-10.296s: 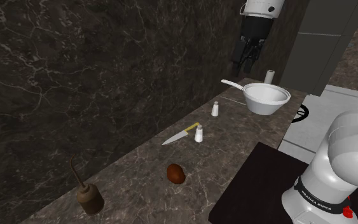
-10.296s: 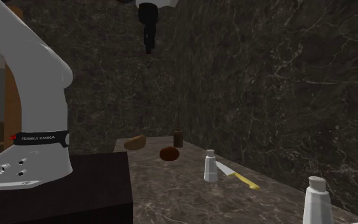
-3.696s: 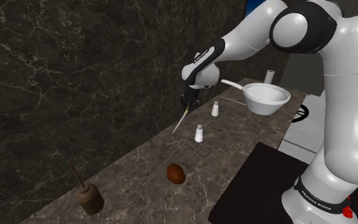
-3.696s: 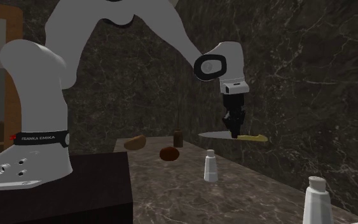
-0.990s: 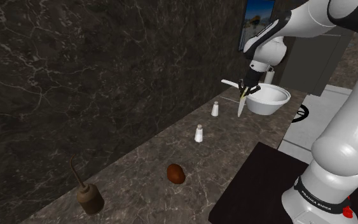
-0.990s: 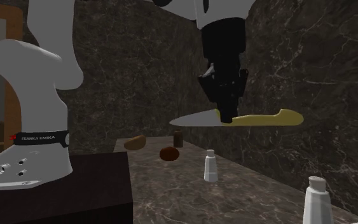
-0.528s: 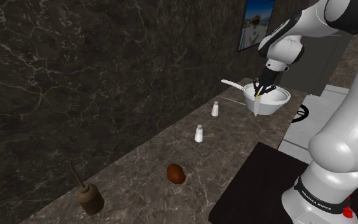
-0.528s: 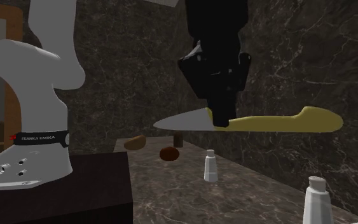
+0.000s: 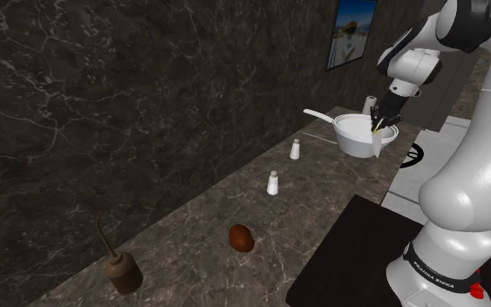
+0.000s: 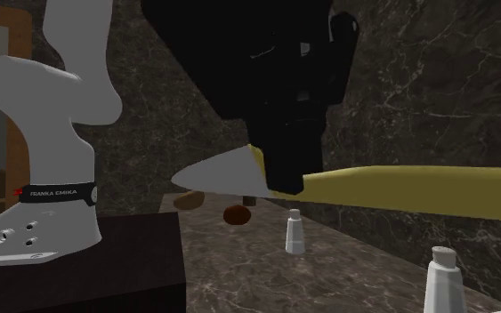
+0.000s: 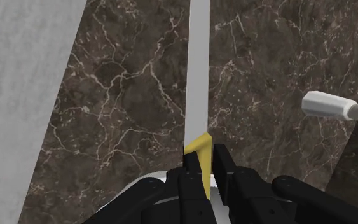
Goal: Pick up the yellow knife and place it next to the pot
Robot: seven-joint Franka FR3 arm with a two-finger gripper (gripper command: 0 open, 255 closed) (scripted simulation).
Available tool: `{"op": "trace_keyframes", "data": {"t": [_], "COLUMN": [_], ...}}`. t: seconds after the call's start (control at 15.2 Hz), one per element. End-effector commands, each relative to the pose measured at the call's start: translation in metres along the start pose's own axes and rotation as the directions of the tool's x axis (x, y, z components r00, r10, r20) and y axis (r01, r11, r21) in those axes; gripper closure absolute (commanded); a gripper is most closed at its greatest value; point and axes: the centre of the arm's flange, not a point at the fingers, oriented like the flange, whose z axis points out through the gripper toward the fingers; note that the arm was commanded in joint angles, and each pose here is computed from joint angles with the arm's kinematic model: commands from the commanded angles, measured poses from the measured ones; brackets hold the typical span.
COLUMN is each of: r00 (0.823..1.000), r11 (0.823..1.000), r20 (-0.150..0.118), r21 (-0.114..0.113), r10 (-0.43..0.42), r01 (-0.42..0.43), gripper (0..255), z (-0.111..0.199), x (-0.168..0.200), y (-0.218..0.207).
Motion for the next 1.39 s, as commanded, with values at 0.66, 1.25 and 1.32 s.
{"op": "trace_keyframes", "data": {"t": [0.66, 1.25, 1.32], "r00": [1.000, 1.000, 1.000], "r11": [1.000, 1.000, 1.000], "r20": [0.001, 0.001, 0.001], "r21": [0.000, 0.000, 0.000], "r10": [-0.002, -0.002, -0.002], "r01": [0.002, 0.002, 0.002], "gripper": [255, 255, 255], "z": [-0.039, 0.007, 0.012], "x": [0.072, 0.075, 0.075], "y": [0.132, 0.143, 0.145]}}
